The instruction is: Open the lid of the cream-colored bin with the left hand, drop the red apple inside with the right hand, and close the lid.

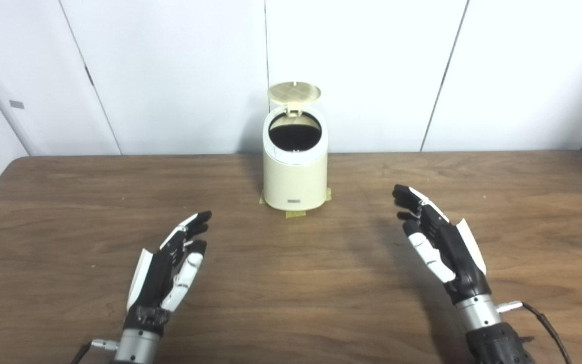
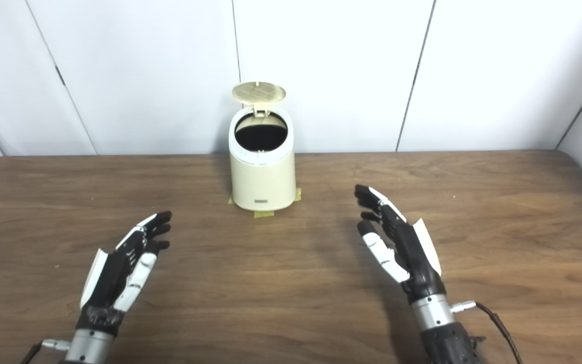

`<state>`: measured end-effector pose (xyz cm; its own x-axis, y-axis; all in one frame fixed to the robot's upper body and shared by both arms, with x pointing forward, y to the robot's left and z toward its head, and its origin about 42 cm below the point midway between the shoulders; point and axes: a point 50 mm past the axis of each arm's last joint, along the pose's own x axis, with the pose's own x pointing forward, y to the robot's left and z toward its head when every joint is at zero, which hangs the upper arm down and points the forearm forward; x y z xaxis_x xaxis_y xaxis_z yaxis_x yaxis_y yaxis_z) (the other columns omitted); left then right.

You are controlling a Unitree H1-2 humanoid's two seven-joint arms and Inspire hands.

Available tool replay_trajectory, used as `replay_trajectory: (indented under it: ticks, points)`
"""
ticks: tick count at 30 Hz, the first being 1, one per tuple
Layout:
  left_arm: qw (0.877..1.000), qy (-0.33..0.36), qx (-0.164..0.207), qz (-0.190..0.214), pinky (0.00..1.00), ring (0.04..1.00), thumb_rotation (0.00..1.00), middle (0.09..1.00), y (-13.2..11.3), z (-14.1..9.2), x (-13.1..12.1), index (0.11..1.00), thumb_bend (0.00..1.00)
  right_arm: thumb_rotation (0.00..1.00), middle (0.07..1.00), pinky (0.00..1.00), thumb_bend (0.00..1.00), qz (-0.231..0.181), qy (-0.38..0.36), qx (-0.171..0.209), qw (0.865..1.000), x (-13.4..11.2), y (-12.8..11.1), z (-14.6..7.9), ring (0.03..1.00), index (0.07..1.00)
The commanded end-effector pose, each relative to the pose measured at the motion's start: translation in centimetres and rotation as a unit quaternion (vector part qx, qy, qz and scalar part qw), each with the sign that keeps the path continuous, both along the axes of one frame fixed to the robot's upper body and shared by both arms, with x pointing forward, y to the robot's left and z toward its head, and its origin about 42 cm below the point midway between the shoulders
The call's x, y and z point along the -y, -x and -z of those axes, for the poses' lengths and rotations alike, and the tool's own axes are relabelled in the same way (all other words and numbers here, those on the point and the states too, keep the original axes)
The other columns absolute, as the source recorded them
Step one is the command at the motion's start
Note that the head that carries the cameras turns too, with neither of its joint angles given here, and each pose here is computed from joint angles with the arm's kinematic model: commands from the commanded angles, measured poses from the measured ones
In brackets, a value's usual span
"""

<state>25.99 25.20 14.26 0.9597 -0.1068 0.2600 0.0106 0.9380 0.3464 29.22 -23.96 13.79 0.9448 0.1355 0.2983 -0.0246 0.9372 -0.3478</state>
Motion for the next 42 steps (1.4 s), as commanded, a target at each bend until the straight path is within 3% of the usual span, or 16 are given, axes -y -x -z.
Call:
replay_trajectory:
  ticks: [1,4,11,15,20,23,29,34,42]
  points:
    - [0.996,-0.03,0.086,0.007,0.76,0.853,0.79,0.866,-2.8,-4.2,0.0,0.843,0.32,0.79,0.805,0.7,0.25,0.005,0.01,0.045,0.999,-0.2,-1.0,-1.8,0.788,0.788]
    - [0.991,-0.046,0.124,0.007,0.78,0.872,0.83,0.873,-5.8,-7.8,0.6,0.85,0.35,0.82,0.804,0.69,0.28,0.013,0.028,0.042,0.999,-0.3,-1.1,-1.8,0.78,0.79]
    - [0.97,-0.154,0.186,-0.001,0.97,0.973,0.96,0.921,-12.3,-18.0,3.9,0.897,0.57,0.77,0.788,0.66,0.24,0.015,0.051,0.044,0.998,-0.7,-1.1,-1.6,0.761,0.78]
    - [0.95,-0.233,0.208,0.003,0.93,0.968,0.91,0.945,-13.9,-22.9,6.7,0.917,0.57,0.74,0.787,0.65,0.23,0.015,0.049,0.04,0.998,-1.0,-0.9,-1.6,0.755,0.783]
    - [0.925,-0.314,0.215,0.003,0.95,0.999,0.93,0.959,-15.1,-26.5,10.6,0.908,0.63,0.74,0.773,0.64,0.23,0.016,0.064,0.045,0.997,-1.1,-0.8,-1.7,0.738,0.772]
    - [0.91,-0.36,0.207,0.003,0.99,1.0,0.94,0.934,-15.8,-27.7,12.3,0.878,0.67,0.73,0.771,0.64,0.23,0.013,0.065,0.044,0.997,-1.1,-0.8,-1.7,0.738,0.769]
    - [0.883,-0.438,0.17,-0.006,1.0,1.0,0.87,0.874,-18.2,-28.8,14.9,0.841,0.76,0.66,0.771,0.62,0.22,0.011,0.065,0.036,0.997,-1.2,-0.9,-1.6,0.738,0.769]
    - [0.844,-0.515,0.148,-0.032,1.0,0.993,0.94,0.855,-20.5,-27.5,15.7,0.831,0.85,0.64,0.76,0.59,0.2,0.008,0.057,0.036,0.998,-1.4,-1.0,-1.3,0.721,0.762]
    - [0.817,-0.561,0.116,-0.068,1.0,1.0,0.98,0.868,-22.8,-25.4,15.1,0.849,0.9,0.61,0.757,0.58,0.2,0.003,0.056,0.032,0.998,-1.4,-1.0,-1.1,0.715,0.76]
